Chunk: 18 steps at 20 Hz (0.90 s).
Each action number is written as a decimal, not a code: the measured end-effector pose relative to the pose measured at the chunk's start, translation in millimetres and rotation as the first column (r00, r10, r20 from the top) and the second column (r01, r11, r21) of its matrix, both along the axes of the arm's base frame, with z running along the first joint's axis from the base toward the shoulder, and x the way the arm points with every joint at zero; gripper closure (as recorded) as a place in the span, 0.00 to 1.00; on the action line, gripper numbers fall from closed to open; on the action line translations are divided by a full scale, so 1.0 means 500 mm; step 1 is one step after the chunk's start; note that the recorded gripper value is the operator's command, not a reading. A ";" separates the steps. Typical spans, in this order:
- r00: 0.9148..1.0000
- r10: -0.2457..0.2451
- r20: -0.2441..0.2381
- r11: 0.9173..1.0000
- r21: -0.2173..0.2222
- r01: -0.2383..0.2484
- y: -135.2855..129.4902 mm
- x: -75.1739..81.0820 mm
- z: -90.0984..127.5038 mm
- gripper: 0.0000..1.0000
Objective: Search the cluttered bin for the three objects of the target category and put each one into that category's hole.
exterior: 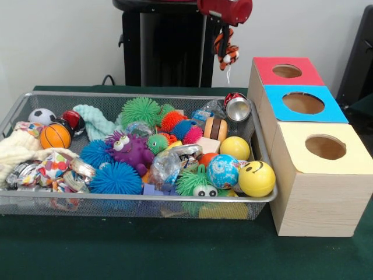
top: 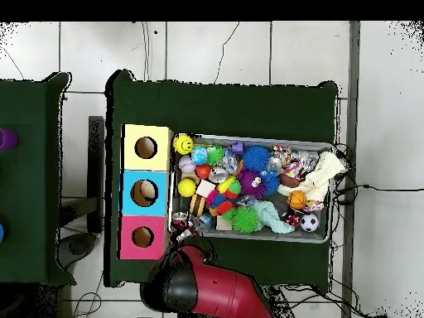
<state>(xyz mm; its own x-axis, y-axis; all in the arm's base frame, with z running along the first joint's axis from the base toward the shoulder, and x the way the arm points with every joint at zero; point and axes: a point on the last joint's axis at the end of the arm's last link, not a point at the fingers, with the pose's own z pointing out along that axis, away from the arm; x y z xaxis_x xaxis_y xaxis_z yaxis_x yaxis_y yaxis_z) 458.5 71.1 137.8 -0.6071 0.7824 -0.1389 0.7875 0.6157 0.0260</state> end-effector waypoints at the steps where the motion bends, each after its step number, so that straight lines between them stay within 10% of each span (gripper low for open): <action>1: 1.000 -0.006 0.000 1.000 -0.002 0.006 0.000 -0.002 0.001 1.00; 18: 0.999 -0.046 -0.017 0.999 -0.025 0.046 0.112 -0.034 -0.021 1.00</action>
